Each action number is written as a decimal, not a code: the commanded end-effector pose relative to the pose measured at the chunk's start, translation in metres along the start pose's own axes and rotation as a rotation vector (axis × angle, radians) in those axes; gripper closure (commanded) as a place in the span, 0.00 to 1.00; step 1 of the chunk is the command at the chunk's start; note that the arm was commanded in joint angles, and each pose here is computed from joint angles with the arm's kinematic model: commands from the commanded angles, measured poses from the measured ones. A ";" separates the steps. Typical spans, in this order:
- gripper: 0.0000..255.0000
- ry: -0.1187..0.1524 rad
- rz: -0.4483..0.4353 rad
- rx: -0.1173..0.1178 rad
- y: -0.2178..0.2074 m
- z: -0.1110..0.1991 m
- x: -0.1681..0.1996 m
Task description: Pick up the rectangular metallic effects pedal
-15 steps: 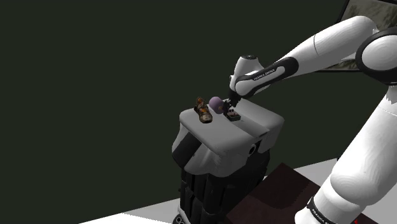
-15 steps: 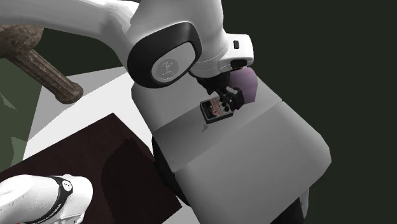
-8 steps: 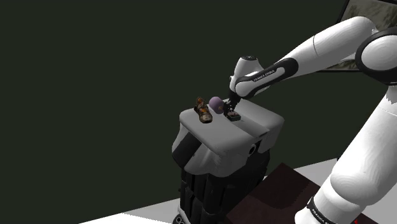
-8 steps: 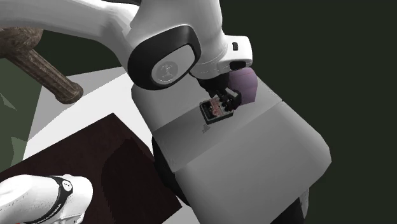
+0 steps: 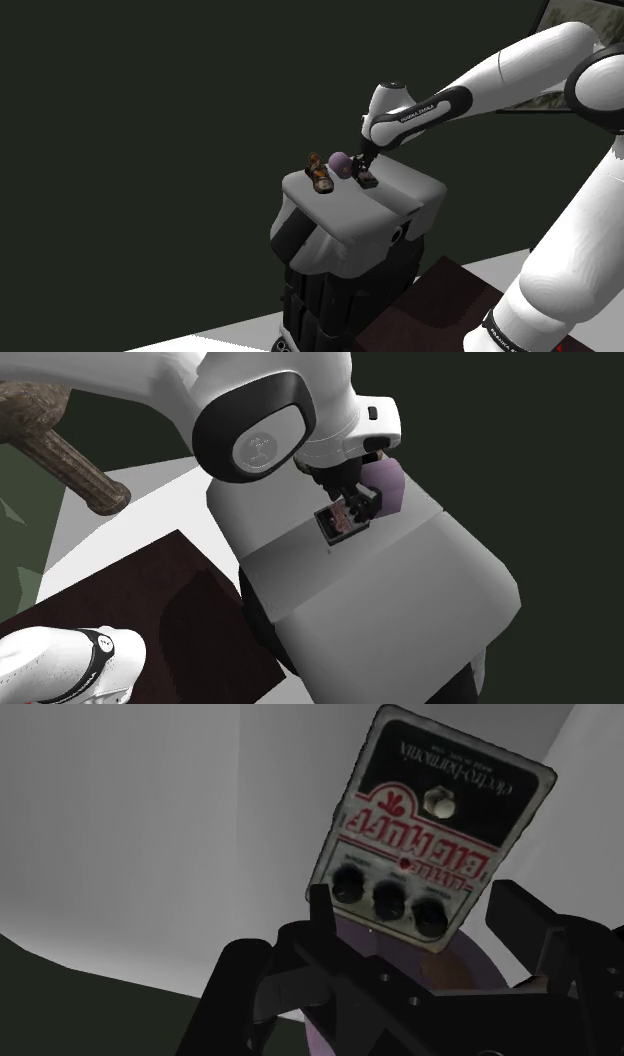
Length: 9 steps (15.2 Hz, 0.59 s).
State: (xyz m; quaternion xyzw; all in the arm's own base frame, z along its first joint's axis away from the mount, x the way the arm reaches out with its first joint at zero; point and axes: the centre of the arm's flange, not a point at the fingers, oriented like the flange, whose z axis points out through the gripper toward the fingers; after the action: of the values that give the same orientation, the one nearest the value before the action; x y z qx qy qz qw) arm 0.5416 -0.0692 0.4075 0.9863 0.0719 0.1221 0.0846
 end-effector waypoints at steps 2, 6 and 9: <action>1.00 0.000 0.000 0.000 0.003 -0.014 0.003; 1.00 0.000 0.000 0.000 0.007 -0.034 0.008; 1.00 0.000 0.000 0.000 0.010 -0.049 0.012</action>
State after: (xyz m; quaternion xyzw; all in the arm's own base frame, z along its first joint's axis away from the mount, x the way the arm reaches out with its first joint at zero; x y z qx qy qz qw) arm 0.5417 -0.0695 0.4537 0.9863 0.0718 0.1221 0.0846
